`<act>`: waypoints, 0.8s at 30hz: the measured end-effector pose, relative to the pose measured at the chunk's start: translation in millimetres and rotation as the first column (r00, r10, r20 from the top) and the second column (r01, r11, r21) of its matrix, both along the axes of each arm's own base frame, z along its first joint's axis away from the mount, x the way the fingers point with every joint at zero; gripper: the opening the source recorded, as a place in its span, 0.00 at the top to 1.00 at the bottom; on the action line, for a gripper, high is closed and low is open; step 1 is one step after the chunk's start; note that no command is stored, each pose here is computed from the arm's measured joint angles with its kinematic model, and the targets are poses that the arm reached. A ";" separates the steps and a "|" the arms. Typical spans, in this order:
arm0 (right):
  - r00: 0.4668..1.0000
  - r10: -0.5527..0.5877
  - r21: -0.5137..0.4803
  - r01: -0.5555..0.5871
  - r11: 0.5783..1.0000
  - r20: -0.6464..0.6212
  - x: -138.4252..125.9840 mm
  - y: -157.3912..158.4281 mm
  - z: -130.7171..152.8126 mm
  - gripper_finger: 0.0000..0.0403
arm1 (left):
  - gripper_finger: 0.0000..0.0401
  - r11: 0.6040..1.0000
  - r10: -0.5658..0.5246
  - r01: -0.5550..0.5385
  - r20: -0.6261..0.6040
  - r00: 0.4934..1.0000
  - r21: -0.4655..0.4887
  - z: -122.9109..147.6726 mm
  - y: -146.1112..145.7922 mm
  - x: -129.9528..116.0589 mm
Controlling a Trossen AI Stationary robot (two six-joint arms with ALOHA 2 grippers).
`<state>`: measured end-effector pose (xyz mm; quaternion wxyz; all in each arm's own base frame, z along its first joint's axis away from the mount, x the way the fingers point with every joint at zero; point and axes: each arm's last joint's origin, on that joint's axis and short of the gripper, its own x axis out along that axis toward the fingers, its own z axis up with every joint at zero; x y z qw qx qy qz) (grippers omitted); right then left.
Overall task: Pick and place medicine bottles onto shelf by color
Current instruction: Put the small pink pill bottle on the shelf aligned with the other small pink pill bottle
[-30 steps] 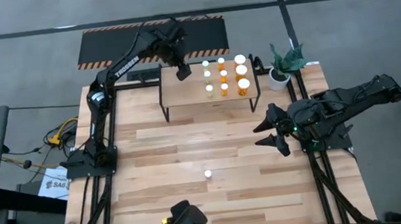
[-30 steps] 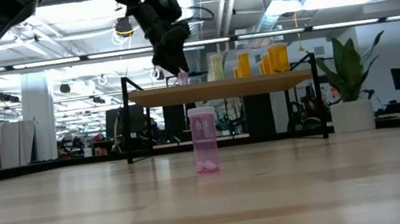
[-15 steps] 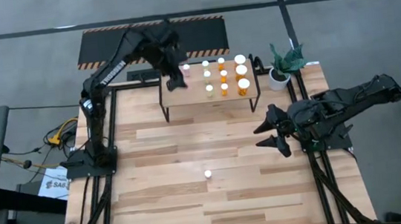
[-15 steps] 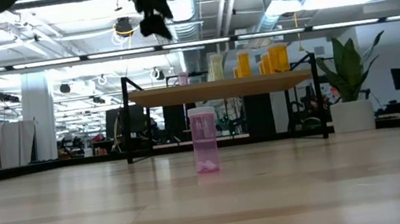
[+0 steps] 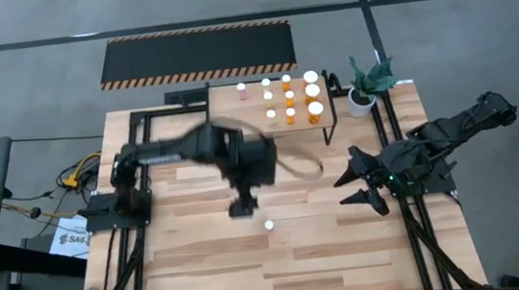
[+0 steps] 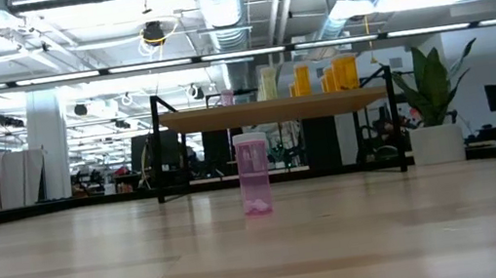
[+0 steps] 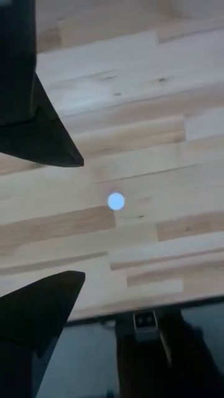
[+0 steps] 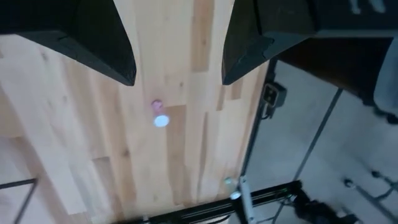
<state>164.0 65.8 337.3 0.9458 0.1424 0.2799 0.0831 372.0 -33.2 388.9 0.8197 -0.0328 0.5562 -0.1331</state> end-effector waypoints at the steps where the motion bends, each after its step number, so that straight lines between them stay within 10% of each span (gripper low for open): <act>1: 1.000 0.015 0.000 -0.015 1.000 0.000 -0.9 2.3 0.0 0.35 | 0.32 1.000 -0.010 0.010 0.014 1.000 0.028 -3.7 -11.9 2.5; 24: 0.994 0.109 -0.023 -0.108 0.994 0.022 -13.1 27.0 0.8 0.35 | 0.32 0.982 -0.060 0.047 0.067 0.996 0.181 -190.0 -64.0 17.0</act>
